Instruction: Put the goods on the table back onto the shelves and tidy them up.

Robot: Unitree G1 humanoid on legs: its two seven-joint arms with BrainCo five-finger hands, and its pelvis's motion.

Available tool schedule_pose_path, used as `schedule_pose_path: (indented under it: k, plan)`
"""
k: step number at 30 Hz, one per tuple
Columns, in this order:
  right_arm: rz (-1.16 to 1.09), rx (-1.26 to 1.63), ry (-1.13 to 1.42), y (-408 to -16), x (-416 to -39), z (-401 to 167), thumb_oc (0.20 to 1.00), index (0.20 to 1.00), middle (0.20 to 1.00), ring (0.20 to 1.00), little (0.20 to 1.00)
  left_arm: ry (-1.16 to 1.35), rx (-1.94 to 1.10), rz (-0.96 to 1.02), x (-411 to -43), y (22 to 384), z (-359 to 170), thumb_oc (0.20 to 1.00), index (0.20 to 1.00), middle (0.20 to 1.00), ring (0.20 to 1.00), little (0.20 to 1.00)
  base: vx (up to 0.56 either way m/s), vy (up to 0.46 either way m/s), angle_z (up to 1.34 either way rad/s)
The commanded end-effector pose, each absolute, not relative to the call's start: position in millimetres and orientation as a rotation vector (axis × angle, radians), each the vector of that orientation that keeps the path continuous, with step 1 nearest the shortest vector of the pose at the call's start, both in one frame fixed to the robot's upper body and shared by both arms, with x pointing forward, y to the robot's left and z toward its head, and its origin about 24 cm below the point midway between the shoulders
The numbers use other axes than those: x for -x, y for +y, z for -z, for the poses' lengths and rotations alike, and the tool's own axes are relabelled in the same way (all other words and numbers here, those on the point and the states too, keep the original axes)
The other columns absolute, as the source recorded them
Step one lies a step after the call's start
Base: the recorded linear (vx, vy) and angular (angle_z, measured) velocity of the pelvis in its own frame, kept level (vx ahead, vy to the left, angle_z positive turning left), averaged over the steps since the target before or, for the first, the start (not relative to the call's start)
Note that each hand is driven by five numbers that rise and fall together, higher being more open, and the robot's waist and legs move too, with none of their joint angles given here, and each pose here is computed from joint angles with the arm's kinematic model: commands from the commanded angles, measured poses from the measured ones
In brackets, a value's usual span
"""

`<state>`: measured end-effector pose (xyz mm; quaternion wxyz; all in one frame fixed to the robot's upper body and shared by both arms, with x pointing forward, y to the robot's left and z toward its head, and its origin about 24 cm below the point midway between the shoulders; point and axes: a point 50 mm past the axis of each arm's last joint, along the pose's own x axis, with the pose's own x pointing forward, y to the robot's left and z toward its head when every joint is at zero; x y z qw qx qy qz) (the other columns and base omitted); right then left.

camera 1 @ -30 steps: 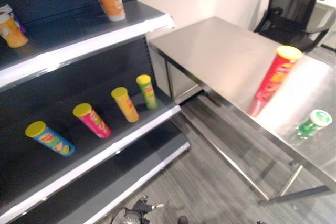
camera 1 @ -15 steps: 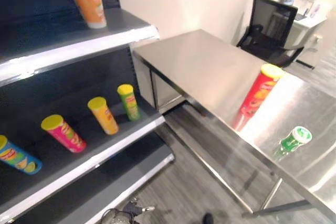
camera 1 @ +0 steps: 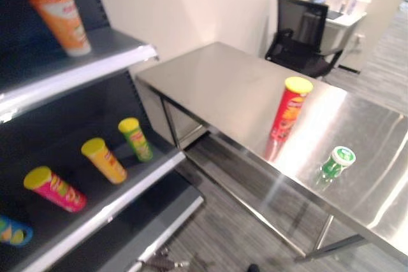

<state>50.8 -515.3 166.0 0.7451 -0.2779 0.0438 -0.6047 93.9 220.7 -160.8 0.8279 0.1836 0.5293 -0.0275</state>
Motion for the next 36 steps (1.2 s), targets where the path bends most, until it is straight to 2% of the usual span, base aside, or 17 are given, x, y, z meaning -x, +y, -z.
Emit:
schedule_pose_path:
  k: [1, 4, 6, 8, 17, 25, 36]
  plan:
    - [1.164, 0.754, 0.146, -499.2, -90.2, -146.9, 1.0, 1.0, 1.0, 1.0, 1.0, 1.053, -0.413, 0.061, -125.0, 228.2, 151.6, 1.0, 1.0, 1.0, 1.0, 1.0, 0.0, 0.033, -0.56]
    - [0.908, 0.798, 0.006, -463.8, -151.8, -156.9, 1.0, 1.0, 1.0, 1.0, 1.0, 1.041, -0.426, 0.117, -127.3, 224.1, 150.9, 1.0, 1.0, 1.0, 1.0, 1.0, -0.03, 0.033, -0.68]
    - [0.84, 0.816, -0.008, -454.5, -166.0, -157.9, 1.0, 1.0, 1.0, 1.0, 1.0, 1.036, -0.426, 0.128, -128.9, 223.3, 150.4, 1.0, 1.0, 1.0, 1.0, 1.0, -0.03, 0.02, -0.42]
    - [0.615, 0.816, -0.049, -422.6, -201.0, -155.3, 1.0, 1.0, 1.0, 1.0, 1.0, 1.021, -0.446, 0.171, -132.6, 219.1, 149.5, 1.0, 1.0, 1.0, 1.0, 1.0, -0.03, 0.014, -0.28]
    - [0.156, 0.942, -0.078, -352.0, -242.8, -147.3, 1.0, 1.0, 1.0, 1.0, 1.0, 1.04, -0.428, 0.209, -123.7, 213.8, 153.1, 1.0, 1.0, 1.0, 1.0, 1.0, 0.01, -0.014, -0.12]
    - [0.067, 0.988, -0.041, -339.3, -251.0, -135.8, 1.0, 1.0, 1.0, 1.0, 1.0, 1.051, -0.415, 0.199, -120.9, 211.2, 154.8, 1.0, 1.0, 1.0, 1.0, 1.0, 0.02, -0.049, 0.11]
    - [0.094, 0.999, -0.019, -334.9, -268.3, -123.9, 1.0, 1.0, 1.0, 1.0, 1.0, 1.067, -0.414, 0.175, -114.7, 213.6, 156.3, 1.0, 1.0, 1.0, 1.0, 1.0, 0.03, -0.05, 0.18]
